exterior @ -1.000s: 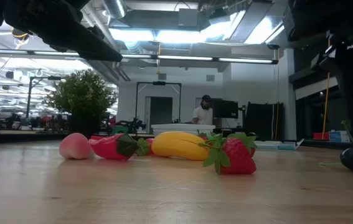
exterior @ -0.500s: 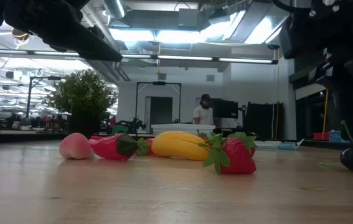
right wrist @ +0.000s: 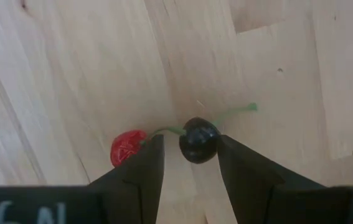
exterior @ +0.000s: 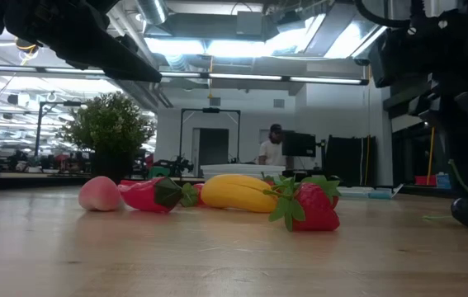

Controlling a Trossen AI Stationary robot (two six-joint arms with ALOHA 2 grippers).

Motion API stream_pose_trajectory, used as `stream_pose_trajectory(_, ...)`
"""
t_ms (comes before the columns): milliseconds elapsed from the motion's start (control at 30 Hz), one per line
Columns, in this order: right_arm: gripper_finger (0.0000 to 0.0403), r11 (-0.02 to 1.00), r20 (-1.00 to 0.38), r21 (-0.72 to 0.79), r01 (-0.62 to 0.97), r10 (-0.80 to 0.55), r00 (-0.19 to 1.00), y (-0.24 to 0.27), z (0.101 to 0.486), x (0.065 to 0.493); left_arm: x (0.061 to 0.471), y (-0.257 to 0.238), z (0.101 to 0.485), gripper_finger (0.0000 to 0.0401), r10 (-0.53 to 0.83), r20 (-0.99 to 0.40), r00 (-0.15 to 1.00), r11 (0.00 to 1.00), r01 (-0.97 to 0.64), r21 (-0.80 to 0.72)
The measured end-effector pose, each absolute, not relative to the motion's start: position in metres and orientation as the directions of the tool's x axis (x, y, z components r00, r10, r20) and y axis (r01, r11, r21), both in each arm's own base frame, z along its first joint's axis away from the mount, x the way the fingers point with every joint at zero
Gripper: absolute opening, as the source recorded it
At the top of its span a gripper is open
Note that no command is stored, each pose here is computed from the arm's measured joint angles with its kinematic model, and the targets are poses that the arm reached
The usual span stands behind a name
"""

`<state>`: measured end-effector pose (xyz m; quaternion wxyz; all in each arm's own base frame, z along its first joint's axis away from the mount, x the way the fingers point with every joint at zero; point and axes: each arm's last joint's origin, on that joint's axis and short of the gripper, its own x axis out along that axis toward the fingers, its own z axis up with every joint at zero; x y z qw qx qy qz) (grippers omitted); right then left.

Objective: Pick and placing Produce into tupperware

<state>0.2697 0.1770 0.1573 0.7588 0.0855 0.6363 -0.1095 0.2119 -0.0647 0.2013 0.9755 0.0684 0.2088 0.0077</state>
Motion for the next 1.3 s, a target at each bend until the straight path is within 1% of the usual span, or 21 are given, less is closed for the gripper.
stream_pose_trajectory(300,0.0152,0.962,-0.989,-0.047,0.270,-0.083,0.124,0.179,0.141,0.272,0.212,-0.065,0.201,0.0220,0.044,-0.408,0.912,0.990,0.014,0.137)
stream_pose_trajectory(467,0.0152,0.962,-0.988,-0.037,0.271,-0.076,0.134,0.180,0.140,0.273,0.212,-0.065,0.201,0.0220,0.044,-0.409,0.912,0.990,0.014,0.138)
stream_pose_trajectory(667,0.0152,0.962,-0.984,-0.001,0.272,-0.050,0.173,0.182,0.140,0.277,0.212,-0.065,0.201,0.0220,0.044,-0.409,0.912,0.990,0.014,0.138)
stream_pose_trajectory(1000,0.0152,0.956,-0.984,-0.001,0.294,-0.053,0.171,0.182,0.140,0.277,0.212,-0.065,0.201,0.0220,0.044,-0.410,0.911,0.990,0.014,0.138)
stream_pose_trajectory(1133,0.0142,0.956,-0.984,-0.004,0.294,-0.055,0.167,0.182,0.140,0.277,0.212,-0.065,0.201,0.0220,0.044,-0.410,0.911,0.990,0.015,0.138)
stream_pose_trajectory(1300,0.0117,0.955,-0.986,-0.020,0.296,-0.068,0.151,0.181,0.140,0.275,0.212,-0.065,0.201,0.0220,0.044,-0.410,0.911,0.990,0.014,0.138)
